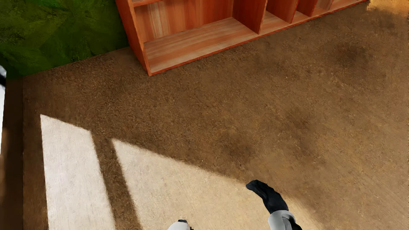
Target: Walk to the armchair
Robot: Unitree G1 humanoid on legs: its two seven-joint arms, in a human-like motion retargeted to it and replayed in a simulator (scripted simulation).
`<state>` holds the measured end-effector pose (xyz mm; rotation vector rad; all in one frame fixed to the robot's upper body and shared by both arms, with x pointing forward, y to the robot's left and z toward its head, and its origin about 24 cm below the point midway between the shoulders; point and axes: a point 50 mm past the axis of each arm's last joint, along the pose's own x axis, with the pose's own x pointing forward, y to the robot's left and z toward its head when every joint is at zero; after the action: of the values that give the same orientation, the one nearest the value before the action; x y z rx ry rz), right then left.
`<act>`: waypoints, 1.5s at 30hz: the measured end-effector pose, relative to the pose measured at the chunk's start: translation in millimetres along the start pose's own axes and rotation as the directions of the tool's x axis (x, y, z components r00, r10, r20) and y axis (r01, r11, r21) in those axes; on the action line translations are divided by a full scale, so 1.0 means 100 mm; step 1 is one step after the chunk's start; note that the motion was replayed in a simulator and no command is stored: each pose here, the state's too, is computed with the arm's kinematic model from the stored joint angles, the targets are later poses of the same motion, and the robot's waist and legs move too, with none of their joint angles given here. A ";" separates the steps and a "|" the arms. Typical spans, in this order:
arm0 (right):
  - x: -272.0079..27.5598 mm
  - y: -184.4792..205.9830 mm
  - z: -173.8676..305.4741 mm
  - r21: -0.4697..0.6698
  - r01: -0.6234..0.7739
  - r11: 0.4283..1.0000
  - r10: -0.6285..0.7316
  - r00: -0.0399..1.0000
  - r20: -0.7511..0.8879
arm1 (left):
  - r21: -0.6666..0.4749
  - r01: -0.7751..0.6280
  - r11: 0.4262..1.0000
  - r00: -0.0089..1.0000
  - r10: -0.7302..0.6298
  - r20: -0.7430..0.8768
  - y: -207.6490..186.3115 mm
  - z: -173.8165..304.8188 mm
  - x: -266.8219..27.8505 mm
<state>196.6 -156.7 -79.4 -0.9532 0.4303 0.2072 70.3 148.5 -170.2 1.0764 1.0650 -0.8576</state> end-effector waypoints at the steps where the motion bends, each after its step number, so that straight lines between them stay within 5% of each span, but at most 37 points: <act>1: -0.02 0.02 -0.10 -0.012 0.001 1.000 -0.002 0.998 -0.055 | 0.099 0.007 0.995 1.000 -0.005 -0.021 0.13 -0.02 0.02; 3: -0.06 0.16 -0.28 -0.057 -0.097 0.994 0.088 0.985 -0.148 | 0.127 -0.147 0.981 0.982 0.160 -0.101 0.62 -0.11 0.02; 4: -0.10 0.25 -0.39 -0.082 -0.176 0.981 0.157 0.969 -0.193 | 0.024 -0.299 0.954 0.945 0.300 -0.127 0.90 -0.13 -0.03; 7: -0.29 0.41 -0.74 -0.084 -0.337 0.938 0.288 0.889 -0.355 | -0.338 -0.621 0.708 0.761 0.647 -0.045 1.76 0.07 -0.31; 10: -0.46 0.48 -0.92 -0.026 -0.278 0.960 0.239 0.868 -0.435 | -0.277 -0.817 0.506 0.478 0.862 0.166 2.47 0.44 -0.83; 13: -0.53 0.51 -1.02 -0.061 -0.358 0.932 0.293 0.840 -0.456 | -0.482 -0.805 0.347 0.322 0.937 0.136 2.49 0.63 -1.04; 15: -0.49 0.43 -1.01 -0.087 -0.334 0.938 0.263 0.855 -0.446 | -0.485 -0.747 0.455 0.394 0.890 0.230 2.26 0.75 -0.94; 18: -0.39 0.31 -0.89 0.016 -0.143 0.990 0.136 0.897 -0.421 | -0.180 -0.628 0.757 0.691 0.649 0.319 1.76 0.66 -0.53; 21: -0.27 0.16 -0.68 0.072 -0.015 0.997 0.039 0.939 -0.342 | -0.331 -0.424 0.843 0.897 0.441 -0.025 1.10 0.23 -0.11; 24: -0.14 -0.04 -0.31 0.092 0.083 0.992 -0.068 0.986 -0.152 | -0.120 -0.036 0.992 0.997 0.027 -0.079 0.43 0.03 0.07; 27: -0.09 -0.14 0.07 0.003 0.084 0.996 -0.084 0.995 0.050 | 0.110 0.209 0.972 0.974 -0.198 -0.108 0.27 -0.01 0.08; 29: -0.14 -0.06 0.15 -0.046 0.013 0.999 -0.009 0.995 0.095 | 0.268 0.107 0.957 0.990 -0.077 -0.121 0.48 0.01 0.09; 32: -0.30 0.06 -0.23 0.000 -0.032 0.999 0.032 0.997 -0.073 | 0.502 -0.252 0.827 0.962 0.271 0.037 1.03 0.30 0.03; 34: -0.42 0.09 -0.63 0.036 0.024 0.999 -0.012 0.955 -0.295 | 0.399 -0.548 0.735 0.835 0.511 0.207 1.47 0.56 -0.16; 37: -0.56 0.06 -1.10 -0.008 0.021 1.000 -0.022 0.836 -0.549 | 0.045 -0.875 0.482 0.476 0.839 0.266 2.05 0.61 -0.66; 39: -0.43 0.04 -0.97 -0.091 -0.081 0.993 0.028 0.880 -0.475 | -0.246 -0.908 0.338 0.335 0.941 0.055 2.22 0.21 -0.89; 41: -0.22 0.09 -0.59 -0.110 -0.182 0.977 0.147 0.953 -0.265 | -0.400 -0.876 0.272 0.360 0.918 -0.165 2.05 -0.36 -0.94; 42: -0.16 0.10 -0.45 -0.134 -0.227 0.965 0.202 0.963 -0.178 | -0.419 -0.856 0.302 0.424 0.874 -0.236 1.85 -0.56 -0.87; 43: -0.09 0.09 -0.32 -0.164 -0.234 0.958 0.216 0.969 -0.123 | -0.402 -0.825 0.397 0.522 0.807 -0.276 1.60 -0.71 -0.75; 45: 0.01 0.02 -0.10 -0.115 -0.131 0.985 0.126 0.991 -0.051 | -0.297 -0.602 0.741 0.799 0.549 -0.247 1.01 -0.80 -0.43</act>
<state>193.5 -163.8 -86.6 -1.0484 0.5245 0.3330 131.9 254.2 -112.0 1.0699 0.8779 -0.0677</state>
